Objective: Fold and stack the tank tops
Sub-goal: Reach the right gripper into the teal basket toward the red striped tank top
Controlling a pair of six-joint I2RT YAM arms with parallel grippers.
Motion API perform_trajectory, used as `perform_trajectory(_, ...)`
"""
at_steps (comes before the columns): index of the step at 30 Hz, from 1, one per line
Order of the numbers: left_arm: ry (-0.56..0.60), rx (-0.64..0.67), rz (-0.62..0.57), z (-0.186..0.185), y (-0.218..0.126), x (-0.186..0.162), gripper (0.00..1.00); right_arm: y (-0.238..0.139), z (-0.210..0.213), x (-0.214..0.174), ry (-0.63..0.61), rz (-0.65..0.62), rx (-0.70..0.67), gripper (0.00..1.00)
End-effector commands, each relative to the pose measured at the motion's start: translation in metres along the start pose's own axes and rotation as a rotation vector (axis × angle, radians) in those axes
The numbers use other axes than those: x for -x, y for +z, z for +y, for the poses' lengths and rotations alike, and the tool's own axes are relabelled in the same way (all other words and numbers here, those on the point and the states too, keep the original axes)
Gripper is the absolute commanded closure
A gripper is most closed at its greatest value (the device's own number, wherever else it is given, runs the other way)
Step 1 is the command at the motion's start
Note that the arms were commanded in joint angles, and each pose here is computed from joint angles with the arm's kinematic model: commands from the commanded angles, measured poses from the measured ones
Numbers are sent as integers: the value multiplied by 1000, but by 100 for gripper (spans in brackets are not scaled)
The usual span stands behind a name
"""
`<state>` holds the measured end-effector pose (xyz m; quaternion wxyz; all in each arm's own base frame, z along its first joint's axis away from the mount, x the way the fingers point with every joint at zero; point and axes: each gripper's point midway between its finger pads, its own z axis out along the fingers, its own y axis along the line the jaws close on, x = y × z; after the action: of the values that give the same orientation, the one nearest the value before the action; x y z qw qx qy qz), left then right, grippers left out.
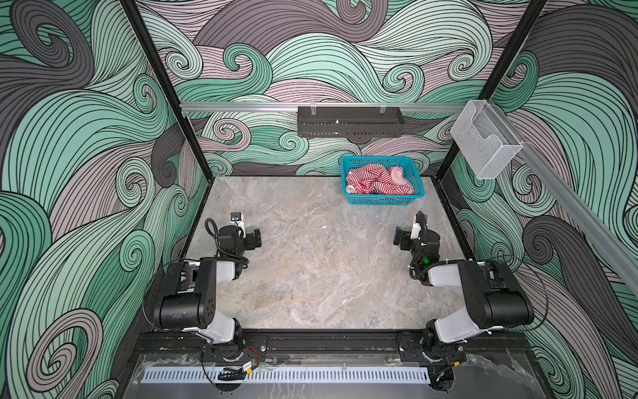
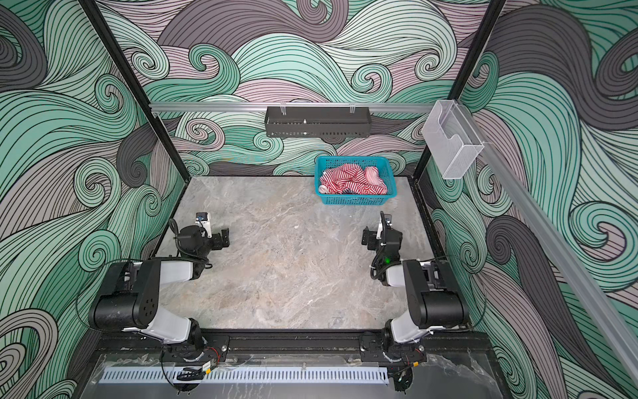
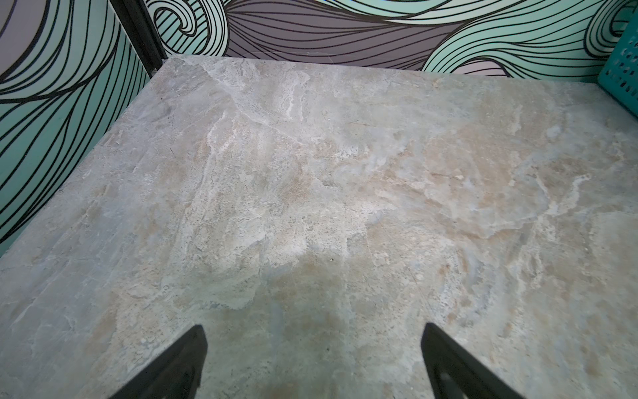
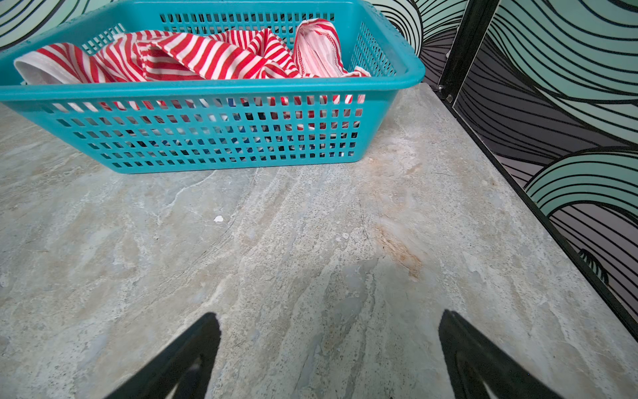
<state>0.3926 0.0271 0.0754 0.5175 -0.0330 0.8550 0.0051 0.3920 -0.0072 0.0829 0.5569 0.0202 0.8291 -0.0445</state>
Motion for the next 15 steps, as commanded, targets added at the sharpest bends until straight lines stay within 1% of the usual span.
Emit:
perform_trajectory(1, -9, 5, -20, -1, 2, 12, 1, 1, 0, 12, -12, -33, 2, 1)
perform_trajectory(2, -5, -1, -27, -2, 2, 13, 1, 0, 0, 13, -13, -37, 2, 1)
perform_trajectory(4, 14, -22, -44, -5, -3, 22, 1, -7, -5, 30, -7, -74, -29, 1)
perform_trajectory(5, 19, -33, -38, -8, -6, 29, 1, -11, -10, 35, 1, -18, -65, 1)
perform_trajectory(7, 31, -49, 48, -11, -13, 42, 1, -19, -28, 48, 52, 93, -169, 2)
perform_trajectory(10, 111, -82, 210, -15, -17, 55, 1, -25, -47, 69, 170, 235, -285, 1)
perform_trajectory(12, 155, -77, 325, -12, -18, 60, 2, -30, -62, 78, 276, 401, -439, 1)
perform_trajectory(13, 155, -57, 356, -8, -20, 64, 3, -29, -60, 86, 296, 469, -456, 1)
perform_trajectory(14, 152, -46, 386, -6, -21, 69, 3, -21, -47, 93, 273, 548, -387, 1)
perform_trajectory(15, 145, -49, 427, -7, -23, 70, 4, -8, -32, 103, 255, 589, -301, 1)
